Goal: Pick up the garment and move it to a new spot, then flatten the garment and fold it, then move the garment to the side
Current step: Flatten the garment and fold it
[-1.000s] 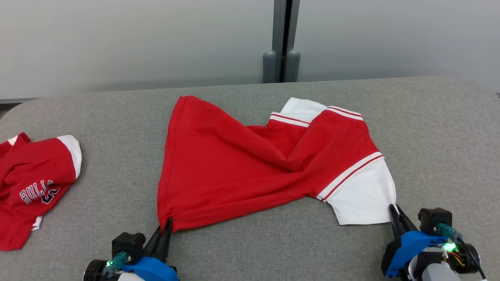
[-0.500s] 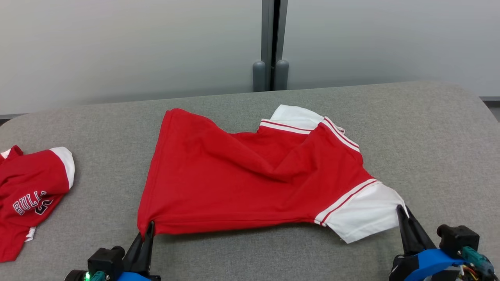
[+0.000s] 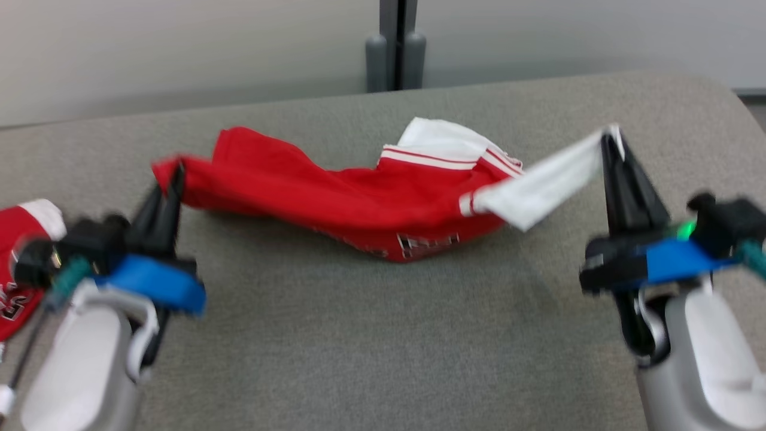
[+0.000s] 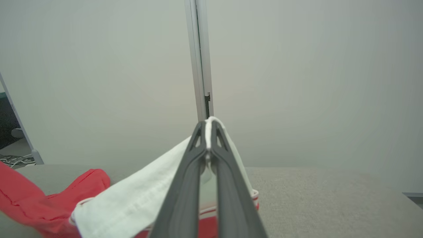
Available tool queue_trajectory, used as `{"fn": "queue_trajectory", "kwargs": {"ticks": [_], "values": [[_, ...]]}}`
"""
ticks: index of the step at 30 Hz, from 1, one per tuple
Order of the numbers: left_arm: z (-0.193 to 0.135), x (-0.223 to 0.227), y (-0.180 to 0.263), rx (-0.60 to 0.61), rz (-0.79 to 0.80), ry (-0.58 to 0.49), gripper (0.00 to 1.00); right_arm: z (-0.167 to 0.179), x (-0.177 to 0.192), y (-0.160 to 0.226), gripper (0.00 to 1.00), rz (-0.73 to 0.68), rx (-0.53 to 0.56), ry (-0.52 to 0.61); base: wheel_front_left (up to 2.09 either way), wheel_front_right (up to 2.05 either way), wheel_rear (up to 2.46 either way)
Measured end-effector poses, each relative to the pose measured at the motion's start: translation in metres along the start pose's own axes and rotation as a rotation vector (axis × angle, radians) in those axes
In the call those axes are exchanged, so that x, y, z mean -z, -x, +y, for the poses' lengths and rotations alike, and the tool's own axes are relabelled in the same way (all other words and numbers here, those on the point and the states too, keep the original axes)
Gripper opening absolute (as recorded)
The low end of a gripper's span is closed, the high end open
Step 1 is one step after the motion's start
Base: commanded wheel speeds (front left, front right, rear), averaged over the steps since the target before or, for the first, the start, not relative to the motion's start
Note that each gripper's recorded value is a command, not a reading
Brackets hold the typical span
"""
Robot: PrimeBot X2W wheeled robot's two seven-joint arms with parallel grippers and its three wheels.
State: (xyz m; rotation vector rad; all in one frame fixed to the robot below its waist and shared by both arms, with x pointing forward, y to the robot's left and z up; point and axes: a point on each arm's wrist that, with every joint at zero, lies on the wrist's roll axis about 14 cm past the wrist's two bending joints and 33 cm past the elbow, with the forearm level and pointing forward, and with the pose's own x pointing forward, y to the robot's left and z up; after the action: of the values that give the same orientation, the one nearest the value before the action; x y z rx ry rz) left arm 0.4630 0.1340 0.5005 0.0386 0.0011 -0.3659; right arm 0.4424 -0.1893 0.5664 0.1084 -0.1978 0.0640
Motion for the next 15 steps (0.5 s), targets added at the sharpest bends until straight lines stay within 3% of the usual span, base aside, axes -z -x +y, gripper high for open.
{"fn": "queue_trajectory", "kwargs": {"ticks": [9,15], "values": [[0.027,-0.051,-0.122,0.080,-0.088,-0.124,0.00,0.002,-0.041,-0.129,0.00,-0.142,-0.057,0.067,0.00,0.00,0.00],[0.050,-0.084,-0.176,0.080,-0.159,-0.169,0.00,0.003,-0.064,-0.201,0.00,-0.191,-0.065,0.101,0.00,0.00,0.00]]}}
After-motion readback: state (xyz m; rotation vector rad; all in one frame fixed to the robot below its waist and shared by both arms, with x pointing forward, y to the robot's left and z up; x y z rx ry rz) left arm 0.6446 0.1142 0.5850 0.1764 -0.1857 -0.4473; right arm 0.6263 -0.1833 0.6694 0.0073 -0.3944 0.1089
